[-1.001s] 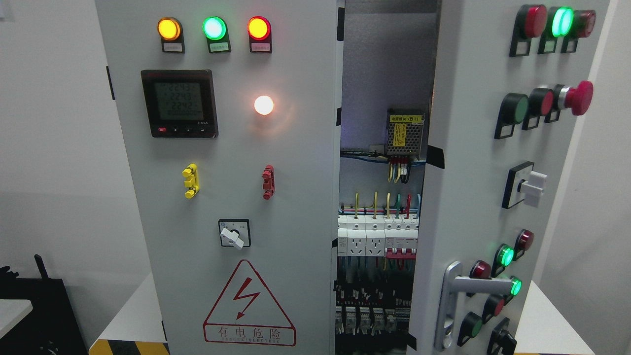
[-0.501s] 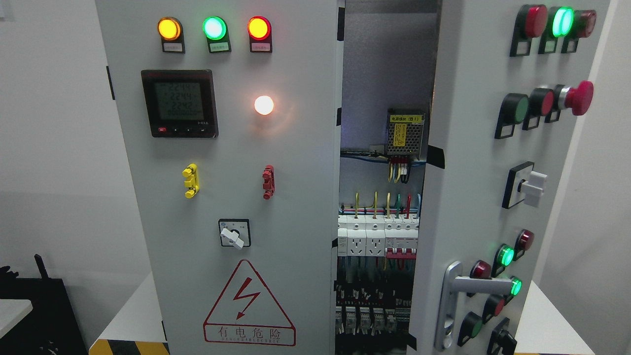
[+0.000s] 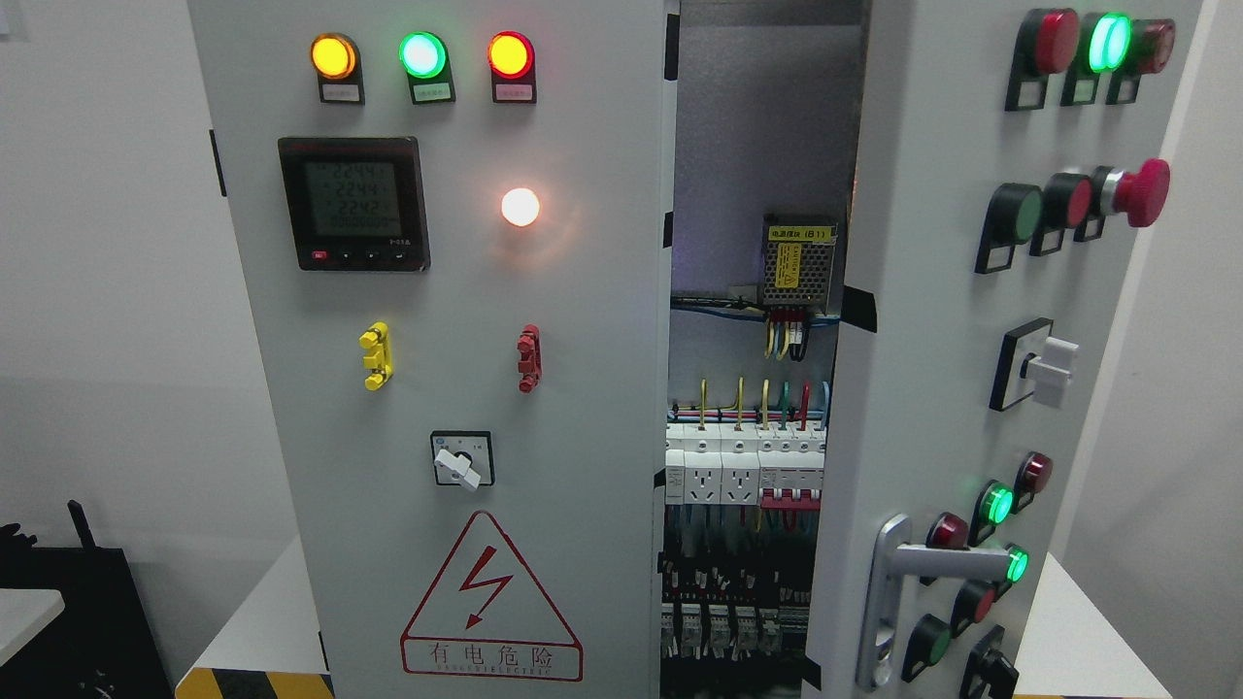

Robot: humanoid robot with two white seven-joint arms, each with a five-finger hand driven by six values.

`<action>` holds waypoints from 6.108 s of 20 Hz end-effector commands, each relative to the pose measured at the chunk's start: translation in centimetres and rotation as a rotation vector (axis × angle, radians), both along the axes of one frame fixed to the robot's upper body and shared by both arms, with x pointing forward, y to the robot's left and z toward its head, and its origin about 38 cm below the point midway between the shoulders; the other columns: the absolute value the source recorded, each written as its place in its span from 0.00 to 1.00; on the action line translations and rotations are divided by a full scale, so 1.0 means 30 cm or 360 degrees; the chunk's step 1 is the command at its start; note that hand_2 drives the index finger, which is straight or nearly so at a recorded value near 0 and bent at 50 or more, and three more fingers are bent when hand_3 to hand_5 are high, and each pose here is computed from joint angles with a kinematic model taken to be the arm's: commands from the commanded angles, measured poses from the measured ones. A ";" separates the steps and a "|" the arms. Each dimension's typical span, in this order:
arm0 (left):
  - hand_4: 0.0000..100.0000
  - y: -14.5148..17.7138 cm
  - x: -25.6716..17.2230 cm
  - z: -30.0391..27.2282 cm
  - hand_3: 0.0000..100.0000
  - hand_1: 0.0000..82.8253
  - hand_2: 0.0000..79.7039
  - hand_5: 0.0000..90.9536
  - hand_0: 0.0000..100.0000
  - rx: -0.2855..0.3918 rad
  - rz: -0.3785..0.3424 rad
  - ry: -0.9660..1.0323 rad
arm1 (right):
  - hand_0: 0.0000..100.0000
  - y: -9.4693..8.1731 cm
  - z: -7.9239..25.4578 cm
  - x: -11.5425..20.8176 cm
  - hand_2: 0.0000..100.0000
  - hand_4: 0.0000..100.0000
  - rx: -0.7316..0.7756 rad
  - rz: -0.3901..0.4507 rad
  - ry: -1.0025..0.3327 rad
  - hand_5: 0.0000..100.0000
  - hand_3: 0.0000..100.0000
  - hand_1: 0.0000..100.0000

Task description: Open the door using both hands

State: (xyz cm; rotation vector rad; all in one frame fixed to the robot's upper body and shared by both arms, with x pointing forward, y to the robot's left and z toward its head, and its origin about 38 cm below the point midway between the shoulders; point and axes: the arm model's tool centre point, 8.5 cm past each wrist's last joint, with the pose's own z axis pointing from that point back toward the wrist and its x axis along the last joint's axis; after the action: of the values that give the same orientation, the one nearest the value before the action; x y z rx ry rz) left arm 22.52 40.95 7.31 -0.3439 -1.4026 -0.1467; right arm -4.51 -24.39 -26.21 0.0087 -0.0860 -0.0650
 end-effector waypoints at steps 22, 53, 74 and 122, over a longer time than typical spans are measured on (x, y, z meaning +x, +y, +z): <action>0.00 -0.144 0.351 0.619 0.00 0.47 0.00 0.00 0.12 -0.0002 -0.0449 -0.0152 | 0.50 0.071 0.001 -0.038 0.00 0.00 0.0064 0.0123 0.0034 0.00 0.00 0.17; 0.00 -0.307 0.401 0.776 0.00 0.47 0.00 0.00 0.12 -0.0061 -0.0773 -0.0122 | 0.50 0.072 0.005 -0.073 0.00 0.00 0.0064 0.0154 0.0040 0.00 0.00 0.17; 0.00 -0.421 0.446 1.076 0.00 0.47 0.00 0.00 0.12 -0.0134 -0.0991 -0.0127 | 0.50 0.077 0.008 -0.096 0.00 0.00 0.0057 0.0151 0.0040 0.00 0.00 0.17; 0.00 -1.022 0.600 1.317 0.00 0.47 0.00 0.00 0.12 -0.0242 -0.1625 -0.0137 | 0.50 0.107 0.009 -0.103 0.00 0.00 0.0078 0.0170 0.0027 0.00 0.00 0.17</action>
State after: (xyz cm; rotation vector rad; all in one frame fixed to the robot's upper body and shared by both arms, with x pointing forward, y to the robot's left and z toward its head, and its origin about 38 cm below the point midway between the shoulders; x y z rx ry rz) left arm 41.04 13.78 46.14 -1.1036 -1.2526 -0.8410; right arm -7.58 -21.38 -25.93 0.0629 -0.0683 0.0240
